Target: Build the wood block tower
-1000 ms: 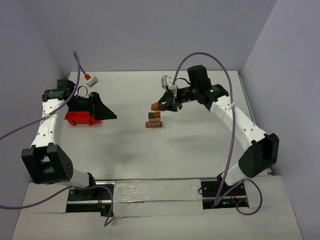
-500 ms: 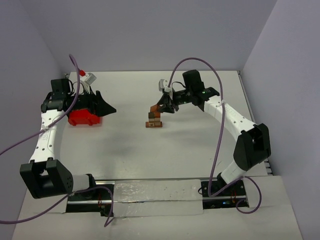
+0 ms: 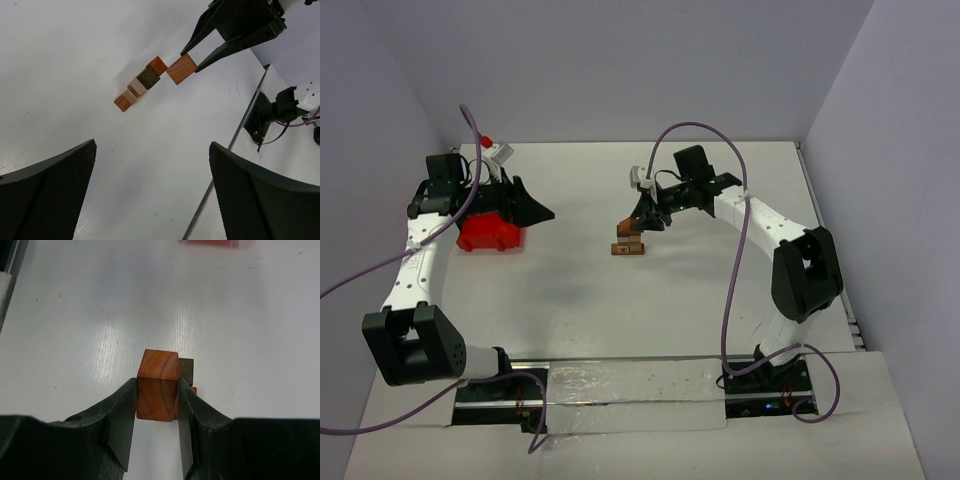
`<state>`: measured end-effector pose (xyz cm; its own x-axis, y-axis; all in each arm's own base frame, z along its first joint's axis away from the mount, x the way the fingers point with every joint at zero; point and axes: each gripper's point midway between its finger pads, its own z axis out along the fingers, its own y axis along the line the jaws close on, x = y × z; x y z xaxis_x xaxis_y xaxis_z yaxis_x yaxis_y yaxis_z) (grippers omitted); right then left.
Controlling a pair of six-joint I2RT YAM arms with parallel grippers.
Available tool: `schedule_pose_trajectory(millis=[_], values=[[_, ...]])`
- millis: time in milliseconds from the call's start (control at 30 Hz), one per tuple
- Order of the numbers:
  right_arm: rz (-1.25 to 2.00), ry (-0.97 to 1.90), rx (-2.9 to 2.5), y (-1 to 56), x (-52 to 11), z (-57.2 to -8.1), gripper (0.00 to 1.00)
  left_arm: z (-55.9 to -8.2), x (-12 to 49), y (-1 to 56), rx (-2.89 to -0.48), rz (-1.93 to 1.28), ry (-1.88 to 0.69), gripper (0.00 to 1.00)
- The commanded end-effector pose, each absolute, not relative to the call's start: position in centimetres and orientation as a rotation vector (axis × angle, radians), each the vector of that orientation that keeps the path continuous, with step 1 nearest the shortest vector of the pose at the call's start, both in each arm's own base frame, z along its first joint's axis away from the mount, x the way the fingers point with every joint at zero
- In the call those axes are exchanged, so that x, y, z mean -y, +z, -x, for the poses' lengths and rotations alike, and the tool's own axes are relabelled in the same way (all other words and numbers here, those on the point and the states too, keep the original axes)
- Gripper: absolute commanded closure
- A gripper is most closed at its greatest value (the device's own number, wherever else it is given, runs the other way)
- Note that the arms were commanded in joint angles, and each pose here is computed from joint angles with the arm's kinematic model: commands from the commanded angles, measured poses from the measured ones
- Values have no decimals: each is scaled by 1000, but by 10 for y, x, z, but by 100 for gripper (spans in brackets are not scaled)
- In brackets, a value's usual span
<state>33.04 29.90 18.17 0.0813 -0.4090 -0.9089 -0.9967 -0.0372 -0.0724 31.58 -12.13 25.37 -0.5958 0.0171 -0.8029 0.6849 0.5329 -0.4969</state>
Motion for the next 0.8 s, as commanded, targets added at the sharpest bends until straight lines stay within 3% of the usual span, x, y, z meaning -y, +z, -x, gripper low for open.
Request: schedule_pose_trajectory(millis=[0, 767], values=[[1584, 948, -1366, 197, -305, -338, 98, -322, 126, 273, -1913, -625, -1104, 1], [1619, 932, -1360, 187, -306, -344, 97, -327, 125, 267, -1933, -615, -1101, 1]])
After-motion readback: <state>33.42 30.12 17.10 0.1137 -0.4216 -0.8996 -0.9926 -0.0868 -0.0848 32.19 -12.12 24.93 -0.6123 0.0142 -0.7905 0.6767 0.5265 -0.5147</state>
